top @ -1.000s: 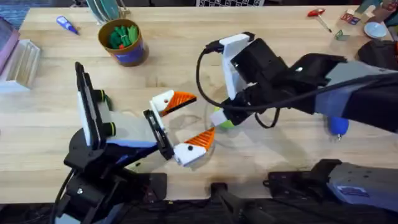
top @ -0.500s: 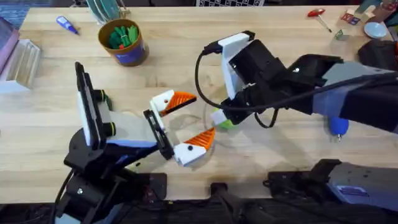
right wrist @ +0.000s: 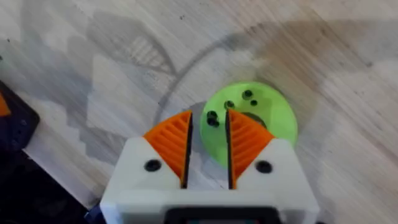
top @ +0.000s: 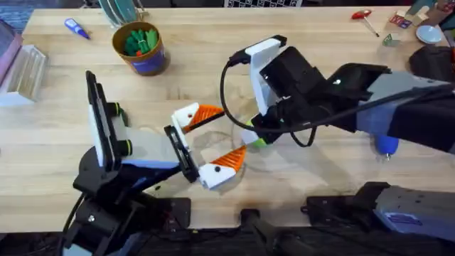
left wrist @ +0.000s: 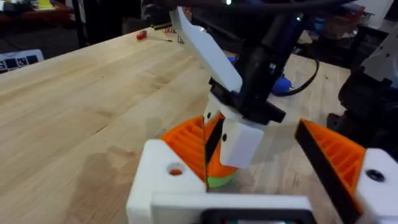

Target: Pick up the gripper from the table and insert it into the empty holder that is missing its gripper. Then pick up a screw, insert it into the mounting hole, and use the screwdriver to tighten it. Finally, clean up the table by picking up the vegetable and placing it into the bucket.

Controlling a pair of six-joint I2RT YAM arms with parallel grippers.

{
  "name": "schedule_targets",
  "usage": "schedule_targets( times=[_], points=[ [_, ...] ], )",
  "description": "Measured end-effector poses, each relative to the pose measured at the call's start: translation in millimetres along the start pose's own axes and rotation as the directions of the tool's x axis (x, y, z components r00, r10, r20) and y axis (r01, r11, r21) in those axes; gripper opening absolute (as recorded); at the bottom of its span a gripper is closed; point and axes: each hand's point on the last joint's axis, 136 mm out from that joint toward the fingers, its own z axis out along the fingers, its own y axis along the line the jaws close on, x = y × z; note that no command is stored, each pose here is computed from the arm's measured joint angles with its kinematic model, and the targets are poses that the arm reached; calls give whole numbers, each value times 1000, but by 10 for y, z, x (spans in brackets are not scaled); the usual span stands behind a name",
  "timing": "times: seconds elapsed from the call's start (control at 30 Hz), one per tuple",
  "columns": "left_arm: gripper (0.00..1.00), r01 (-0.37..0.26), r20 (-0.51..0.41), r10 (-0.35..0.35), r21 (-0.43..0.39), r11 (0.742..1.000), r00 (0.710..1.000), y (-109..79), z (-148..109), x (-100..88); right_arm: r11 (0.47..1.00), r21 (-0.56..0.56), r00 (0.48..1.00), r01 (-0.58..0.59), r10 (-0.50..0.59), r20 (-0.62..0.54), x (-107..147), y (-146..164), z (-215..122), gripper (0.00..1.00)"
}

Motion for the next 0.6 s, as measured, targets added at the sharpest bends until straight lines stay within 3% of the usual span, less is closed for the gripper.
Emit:
schedule_targets(
  times=[0.6],
  points=[
    [909,0,0,0,0,1000,1000,0,0,0,988,4,988,153,-153,-10,16,36,38,284]
  ],
)
